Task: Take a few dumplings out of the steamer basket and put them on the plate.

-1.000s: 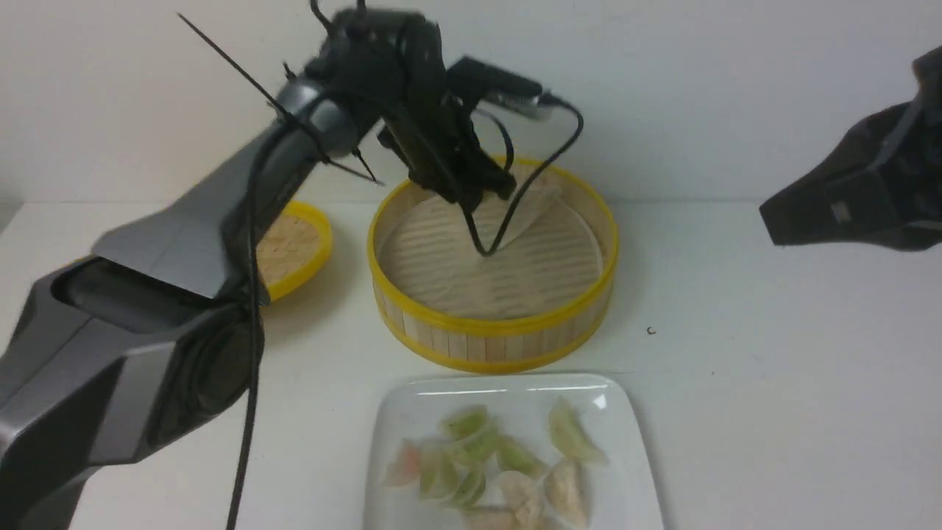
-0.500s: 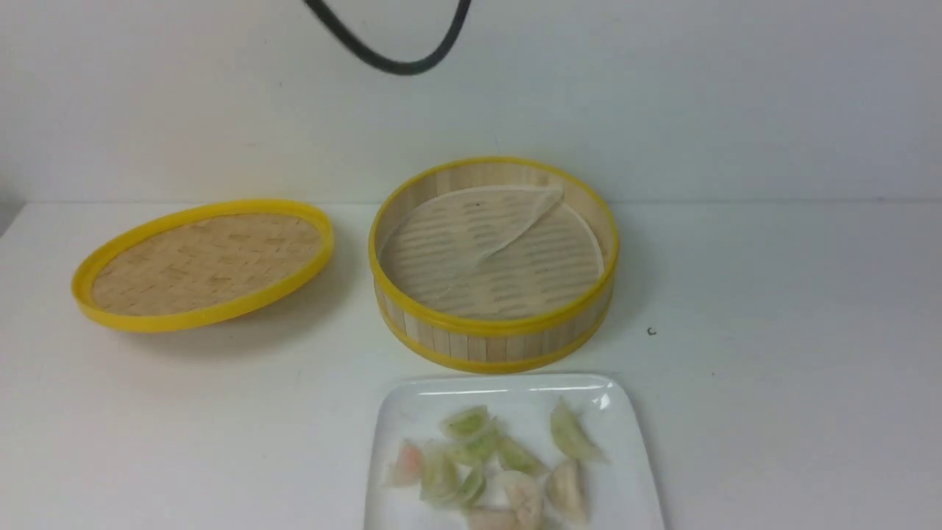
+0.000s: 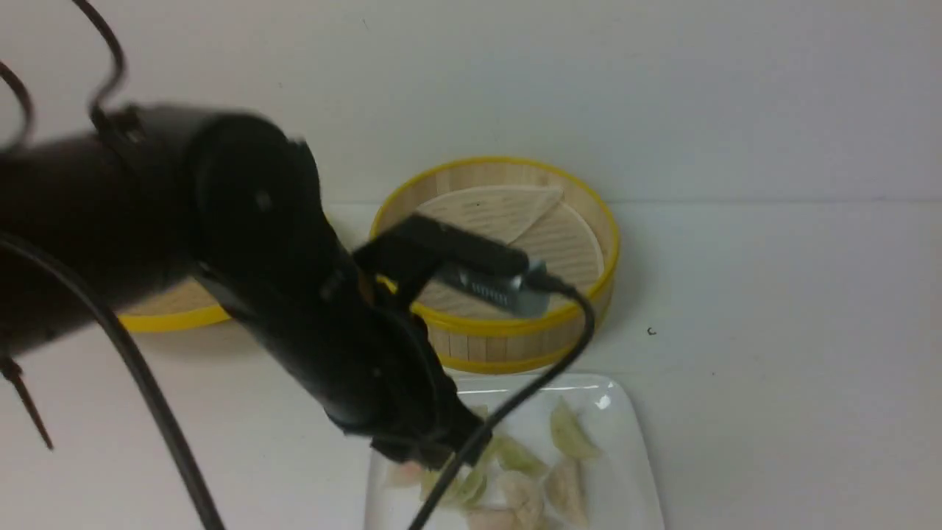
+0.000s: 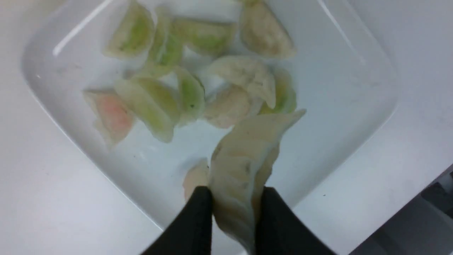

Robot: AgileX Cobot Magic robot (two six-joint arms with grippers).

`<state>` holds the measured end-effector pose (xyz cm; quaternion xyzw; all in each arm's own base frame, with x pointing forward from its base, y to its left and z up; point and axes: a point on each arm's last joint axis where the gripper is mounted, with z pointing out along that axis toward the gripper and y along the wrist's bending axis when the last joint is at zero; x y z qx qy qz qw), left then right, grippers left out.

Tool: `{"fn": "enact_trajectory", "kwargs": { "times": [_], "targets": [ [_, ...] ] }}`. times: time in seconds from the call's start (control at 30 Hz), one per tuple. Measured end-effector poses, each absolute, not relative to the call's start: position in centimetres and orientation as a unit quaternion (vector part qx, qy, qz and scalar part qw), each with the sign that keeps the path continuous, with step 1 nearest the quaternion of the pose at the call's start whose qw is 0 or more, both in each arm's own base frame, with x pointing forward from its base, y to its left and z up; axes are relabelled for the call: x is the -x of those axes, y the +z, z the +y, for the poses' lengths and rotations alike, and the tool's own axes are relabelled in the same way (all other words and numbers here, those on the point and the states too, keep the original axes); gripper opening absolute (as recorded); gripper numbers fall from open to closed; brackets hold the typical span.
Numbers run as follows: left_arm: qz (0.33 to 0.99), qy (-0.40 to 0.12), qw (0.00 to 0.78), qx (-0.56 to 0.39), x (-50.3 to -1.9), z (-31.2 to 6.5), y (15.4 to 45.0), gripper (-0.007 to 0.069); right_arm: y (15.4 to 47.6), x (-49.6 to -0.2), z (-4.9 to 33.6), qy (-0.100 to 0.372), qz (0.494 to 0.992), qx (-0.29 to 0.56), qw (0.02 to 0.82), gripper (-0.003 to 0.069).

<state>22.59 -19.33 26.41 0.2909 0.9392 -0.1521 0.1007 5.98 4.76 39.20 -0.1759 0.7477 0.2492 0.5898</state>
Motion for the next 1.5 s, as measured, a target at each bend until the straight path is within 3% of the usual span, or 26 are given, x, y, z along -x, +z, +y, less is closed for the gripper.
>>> {"fn": "enact_trajectory", "kwargs": {
  "times": [0.13,0.3,0.43,0.53,0.57,0.6,0.7,0.73,0.8,0.93,1.0,1.13,1.37,1.5],
  "targets": [
    [0.942,-0.141,0.079,-0.295,-22.6,-20.2,23.3,0.0153,39.2,-6.0,4.8,0.233,0.742,0.199,0.597,-0.0015],
    [0.946,-0.129,0.044,-0.295,-23.1,-21.1,20.4,0.0369,39.4,-5.8,5.1,0.236,0.727,0.228,0.603,-0.0015],
    [0.945,-0.131,0.047,-0.296,-23.3,-21.3,21.1,0.0459,39.2,-5.5,5.1,0.240,0.728,0.233,0.598,-0.0015],
    [0.942,-0.139,0.060,-0.299,-23.2,-21.3,23.1,0.0431,39.2,-5.0,4.8,0.236,0.728,0.230,0.602,-0.0015],
    [0.939,-0.150,0.083,-0.300,-22.8,-21.0,25.1,0.0364,39.2,-4.4,4.4,0.233,0.724,0.222,0.610,-0.0015],
    [0.938,-0.151,0.087,-0.300,-22.7,-20.9,25.4,0.0353,39.2,-4.3,4.3,0.230,0.724,0.221,0.611,-0.0015],
    [0.918,-0.188,0.177,-0.300,-20.1,-18.9,31.6,0.0114,38.8,-2.3,2.9,0.220,0.710,0.195,0.640,-0.0015],
    [0.917,-0.190,0.184,-0.300,-19.9,-18.7,32.0,0.0092,38.7,-2.2,2.9,0.222,0.711,0.190,0.640,-0.0015],
    [0.891,-0.219,0.260,-0.300,-17.1,-16.4,36.2,0.0018,37.6,-1.2,1.9,0.212,0.704,0.164,0.658,-0.0015],
    [0.837,-0.261,0.386,-0.288,-11.7,-11.8,40.3,-0.0006,35.2,0.1,0.7,0.200,0.688,0.128,0.686,-0.0015],
    [0.817,-0.269,0.424,-0.284,-9.8,-10.1,40.7,-0.0006,34.6,0.5,0.3,0.200,0.678,0.120,0.697,-0.0015],
    [0.757,-0.302,0.522,-0.251,-4.7,-5.6,38.0,-0.0006,33.5,0.8,0.1,0.196,0.670,0.112,0.707,-0.0015],
    [0.729,-0.307,0.567,-0.228,-2.7,-3.5,33.1,-0.0006,33.4,0.8,0.0,0.197,0.671,0.111,0.706,-0.0015],
    [0.718,-0.307,0.583,-0.224,-2.5,-3.2,32.3,-0.0006,33.4,0.8,0.0,0.196,0.671,0.111,0.707,-0.0015]
  ]
}}
